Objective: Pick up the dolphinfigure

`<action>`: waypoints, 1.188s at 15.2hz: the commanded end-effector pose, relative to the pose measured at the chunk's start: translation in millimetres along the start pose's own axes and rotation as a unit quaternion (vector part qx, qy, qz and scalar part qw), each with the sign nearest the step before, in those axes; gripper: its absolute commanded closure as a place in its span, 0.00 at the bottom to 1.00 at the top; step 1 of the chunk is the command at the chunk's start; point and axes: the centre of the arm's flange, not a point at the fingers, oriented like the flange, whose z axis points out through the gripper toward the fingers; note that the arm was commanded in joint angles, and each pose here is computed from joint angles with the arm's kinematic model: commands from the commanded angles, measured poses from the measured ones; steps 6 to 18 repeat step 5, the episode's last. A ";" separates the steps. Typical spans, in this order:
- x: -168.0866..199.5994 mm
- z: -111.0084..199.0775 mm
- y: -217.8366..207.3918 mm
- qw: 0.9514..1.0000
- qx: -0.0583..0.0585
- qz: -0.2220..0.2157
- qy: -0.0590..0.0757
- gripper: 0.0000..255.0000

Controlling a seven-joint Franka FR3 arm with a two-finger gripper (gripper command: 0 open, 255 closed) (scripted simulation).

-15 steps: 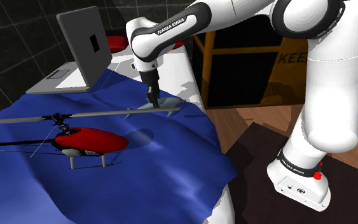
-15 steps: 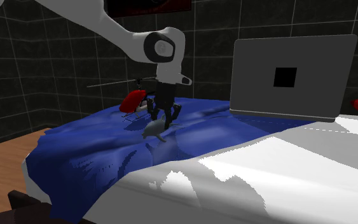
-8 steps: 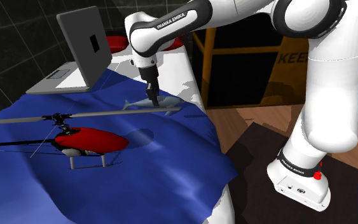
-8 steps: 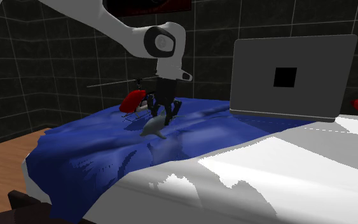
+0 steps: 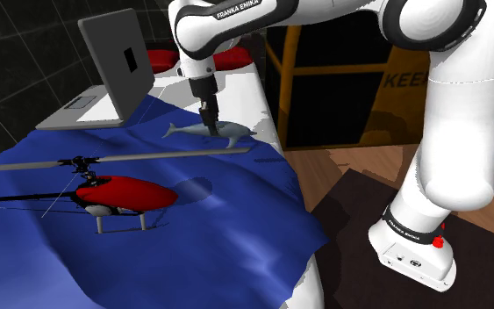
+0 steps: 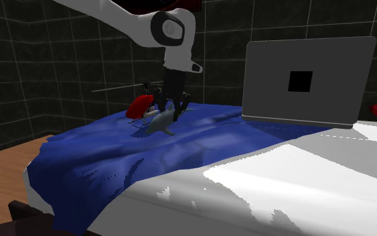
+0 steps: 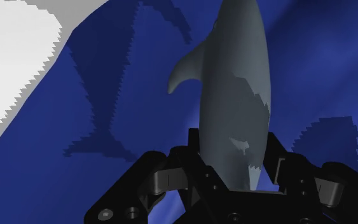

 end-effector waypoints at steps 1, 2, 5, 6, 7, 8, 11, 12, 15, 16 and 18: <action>-1.0 -10.7 -1.7 1.000 0.000 0.000 0.000 1.00; -1.7 -15.9 -2.4 1.000 0.000 0.000 0.000 1.00; -2.6 -21.9 -3.2 1.000 0.000 0.000 0.000 1.00; -2.6 -21.9 -3.2 1.000 0.000 0.000 0.000 1.00; -2.6 -21.9 -3.2 1.000 0.000 0.000 0.000 1.00; -2.6 -21.9 -3.2 1.000 0.000 0.000 0.000 1.00; -2.6 -21.9 -3.2 1.000 0.000 0.000 0.000 1.00; -2.6 -21.9 -3.2 1.000 0.000 0.000 0.000 1.00; -2.6 -21.9 -3.2 1.000 0.000 0.000 0.000 1.00; -2.6 -21.9 -3.2 1.000 0.000 0.000 0.000 1.00; -2.6 -21.9 -3.2 1.000 0.000 0.000 0.000 1.00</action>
